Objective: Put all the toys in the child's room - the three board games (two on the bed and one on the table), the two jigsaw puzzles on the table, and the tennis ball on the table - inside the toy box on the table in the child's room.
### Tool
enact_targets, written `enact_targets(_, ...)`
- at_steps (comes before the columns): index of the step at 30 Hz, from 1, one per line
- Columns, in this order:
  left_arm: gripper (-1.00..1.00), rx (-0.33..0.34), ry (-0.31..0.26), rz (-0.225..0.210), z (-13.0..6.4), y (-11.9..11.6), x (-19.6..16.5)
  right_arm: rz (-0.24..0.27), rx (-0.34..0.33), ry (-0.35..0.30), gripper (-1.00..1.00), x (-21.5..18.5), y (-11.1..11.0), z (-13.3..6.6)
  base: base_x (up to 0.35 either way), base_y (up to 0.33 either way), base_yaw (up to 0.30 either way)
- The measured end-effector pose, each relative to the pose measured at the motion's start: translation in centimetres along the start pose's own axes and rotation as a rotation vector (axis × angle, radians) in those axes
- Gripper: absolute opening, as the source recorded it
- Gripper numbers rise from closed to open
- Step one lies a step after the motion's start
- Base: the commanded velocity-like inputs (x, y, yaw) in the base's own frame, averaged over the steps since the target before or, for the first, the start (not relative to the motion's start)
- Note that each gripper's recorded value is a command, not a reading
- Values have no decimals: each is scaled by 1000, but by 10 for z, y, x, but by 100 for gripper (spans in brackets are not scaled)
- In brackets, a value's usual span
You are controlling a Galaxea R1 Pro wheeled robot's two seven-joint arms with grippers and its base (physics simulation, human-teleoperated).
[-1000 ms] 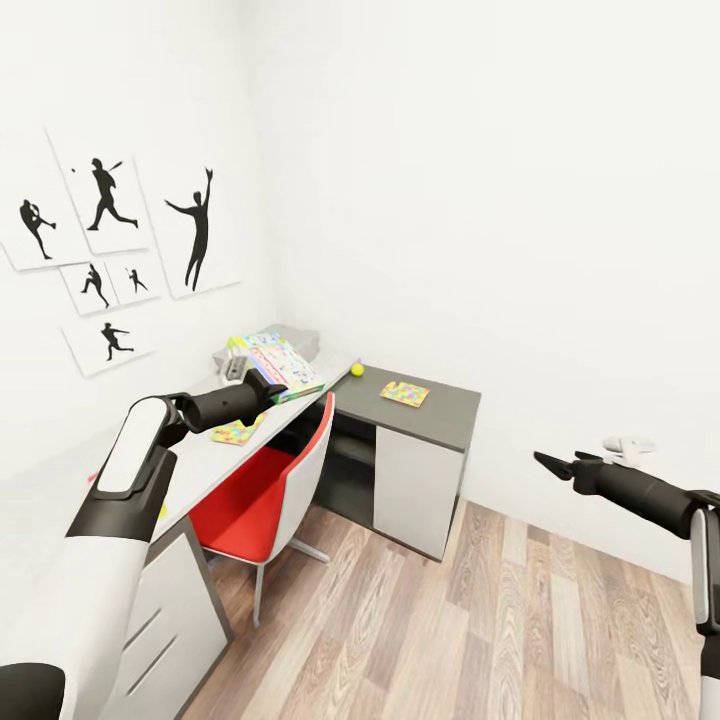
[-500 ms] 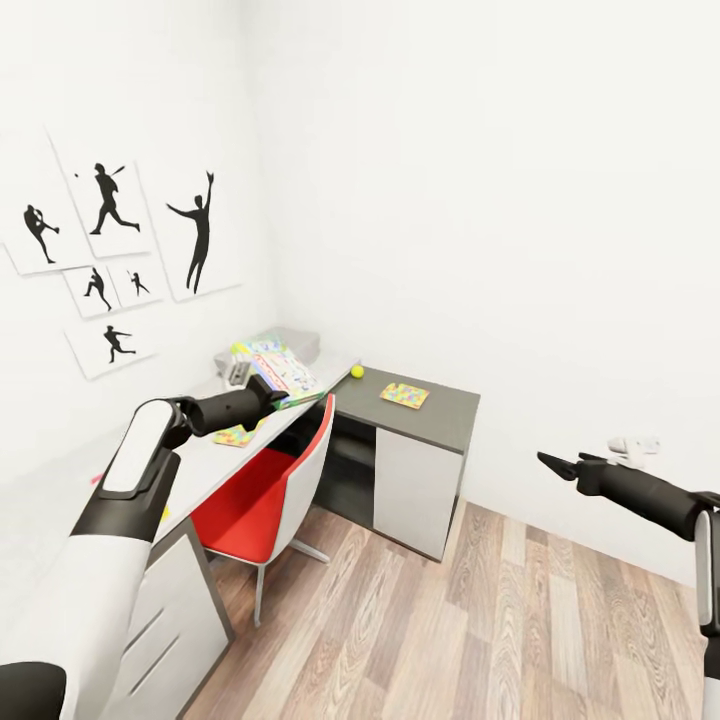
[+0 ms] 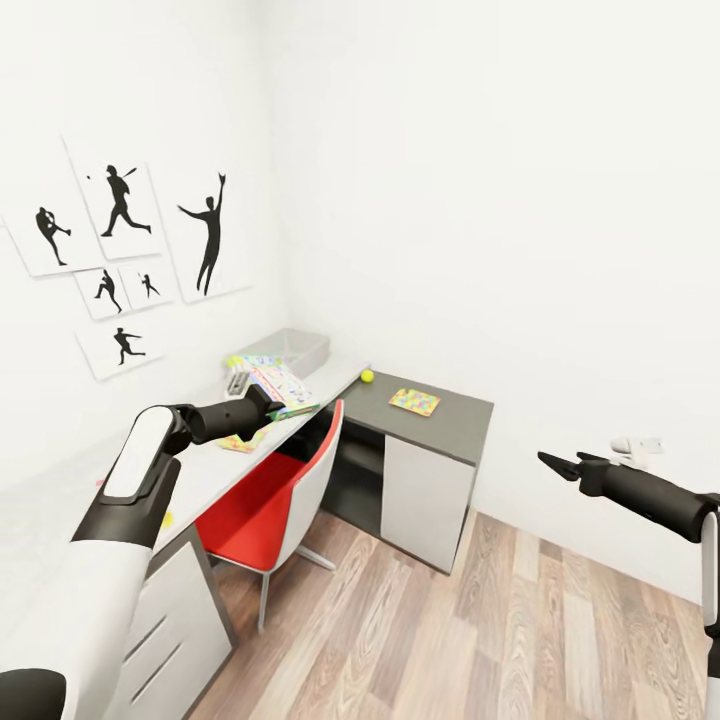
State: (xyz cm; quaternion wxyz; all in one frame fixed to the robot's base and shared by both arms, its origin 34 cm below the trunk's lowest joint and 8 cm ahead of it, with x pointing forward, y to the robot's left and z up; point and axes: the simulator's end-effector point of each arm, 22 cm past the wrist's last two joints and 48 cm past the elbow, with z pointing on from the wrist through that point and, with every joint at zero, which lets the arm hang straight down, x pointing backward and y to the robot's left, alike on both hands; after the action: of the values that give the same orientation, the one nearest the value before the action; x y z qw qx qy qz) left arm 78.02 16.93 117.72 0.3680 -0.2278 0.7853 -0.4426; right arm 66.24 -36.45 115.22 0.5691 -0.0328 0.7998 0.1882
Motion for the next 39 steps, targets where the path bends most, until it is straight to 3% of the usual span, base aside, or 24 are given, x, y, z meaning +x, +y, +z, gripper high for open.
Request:
enact_targets(18, -100, -11, 20, -20, 8, 5, 5, 1, 1, -2, 100, 0, 0, 0, 334, -182, 285)
enact_targets(32, -100, -15, 22, -20, 9, 6, 6, -2, 6, -6, 100, -1, -2, -1, 337, -136, 39)
enact_targets(39, -100, -16, 22, -19, 8, 6, 6, -4, 10, -9, 100, -2, -3, -1, 346, -14, 240)
